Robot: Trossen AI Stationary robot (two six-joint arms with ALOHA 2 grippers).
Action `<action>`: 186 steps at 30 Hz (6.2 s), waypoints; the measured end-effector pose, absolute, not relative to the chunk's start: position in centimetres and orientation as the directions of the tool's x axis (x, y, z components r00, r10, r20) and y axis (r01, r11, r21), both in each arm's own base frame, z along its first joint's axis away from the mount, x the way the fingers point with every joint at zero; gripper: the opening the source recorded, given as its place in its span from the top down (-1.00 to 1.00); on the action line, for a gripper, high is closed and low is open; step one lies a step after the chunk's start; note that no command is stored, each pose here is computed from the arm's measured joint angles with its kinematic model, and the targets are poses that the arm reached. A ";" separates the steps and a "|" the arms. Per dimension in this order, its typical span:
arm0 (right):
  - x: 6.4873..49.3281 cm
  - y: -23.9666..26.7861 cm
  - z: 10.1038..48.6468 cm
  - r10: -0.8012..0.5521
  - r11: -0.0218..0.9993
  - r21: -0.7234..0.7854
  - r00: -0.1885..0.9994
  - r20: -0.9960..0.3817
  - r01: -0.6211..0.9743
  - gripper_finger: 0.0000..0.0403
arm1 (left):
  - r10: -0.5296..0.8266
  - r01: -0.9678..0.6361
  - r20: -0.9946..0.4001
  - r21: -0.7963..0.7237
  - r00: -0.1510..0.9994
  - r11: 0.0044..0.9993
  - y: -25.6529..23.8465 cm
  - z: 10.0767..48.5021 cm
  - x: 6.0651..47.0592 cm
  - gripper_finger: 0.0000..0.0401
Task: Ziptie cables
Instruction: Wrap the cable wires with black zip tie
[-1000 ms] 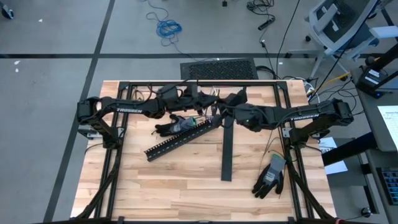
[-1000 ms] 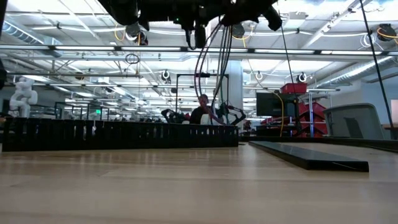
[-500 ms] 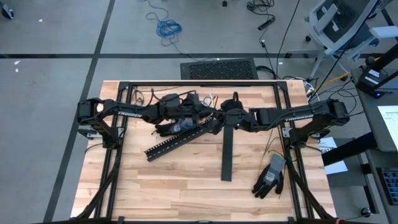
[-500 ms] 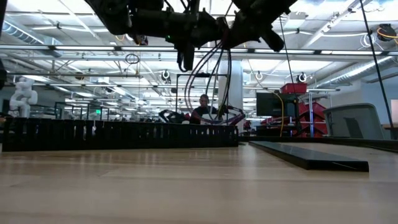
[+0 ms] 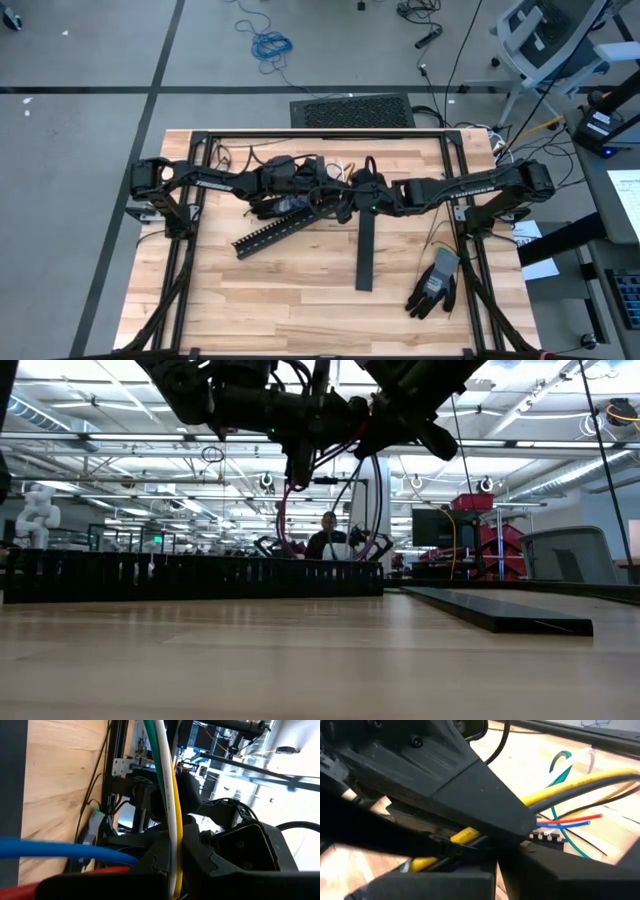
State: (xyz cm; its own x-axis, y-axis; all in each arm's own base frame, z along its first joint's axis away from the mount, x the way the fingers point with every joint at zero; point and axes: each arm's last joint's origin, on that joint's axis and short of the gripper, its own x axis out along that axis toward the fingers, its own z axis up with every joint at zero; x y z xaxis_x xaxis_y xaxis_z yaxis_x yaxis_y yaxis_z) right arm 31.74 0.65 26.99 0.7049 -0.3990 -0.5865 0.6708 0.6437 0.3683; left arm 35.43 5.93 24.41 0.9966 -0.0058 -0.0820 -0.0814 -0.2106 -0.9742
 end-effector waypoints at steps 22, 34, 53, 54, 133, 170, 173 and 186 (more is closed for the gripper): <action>31.3 0.2 26.6 -0.369 0.669 0.317 0.671 -0.644 0.672 0.20 | 0.022 -0.086 -0.093 -0.971 0.995 -0.223 8.7 24.3 34.9 0.86; 30.6 -0.9 27.5 -0.385 0.667 0.317 0.676 -0.628 0.674 0.20 | -0.010 -0.092 -0.092 -0.971 0.996 -0.218 8.9 24.3 34.8 0.86; 28.9 -0.8 28.4 -0.275 0.730 0.301 0.667 -0.693 0.614 0.21 | 0.045 -0.077 -0.088 -0.976 0.995 -0.205 10.7 24.4 34.3 0.86; 28.7 -0.7 28.3 -0.270 0.732 0.291 0.654 -0.707 0.617 0.21 | 0.049 -0.076 -0.088 -0.976 0.995 -0.206 10.8 24.4 34.2 0.86; 30.7 -3.8 31.9 -0.608 0.657 0.326 0.734 -0.303 0.679 0.21 | 0.515 0.092 0.176 -0.978 0.839 0.185 11.6 27.0 33.9 0.86; 29.7 -3.3 33.6 -0.400 0.700 0.518 0.871 -0.284 0.491 0.21 | 0.489 0.127 0.213 -0.971 0.846 0.202 10.5 27.4 34.1 0.86; 30.1 -3.5 33.1 -0.400 0.698 0.515 0.868 -0.295 0.497 0.21 | 0.483 0.133 0.216 -0.970 0.848 0.201 10.3 27.4 34.2 0.86; 30.4 -5.0 32.8 -0.391 0.666 0.563 0.872 -0.295 0.489 0.21 | 0.481 0.149 0.218 -0.973 0.849 0.177 10.2 27.4 34.3 0.86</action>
State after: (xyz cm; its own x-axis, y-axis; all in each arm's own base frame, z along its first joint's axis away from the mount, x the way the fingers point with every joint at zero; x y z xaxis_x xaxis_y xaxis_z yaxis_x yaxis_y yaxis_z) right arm 30.36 -5.00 32.83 0.8719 -0.3909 -0.2951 0.4892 0.6657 0.5635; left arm 34.26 10.18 27.42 0.8495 0.4806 0.2177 0.1494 0.1766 -0.9729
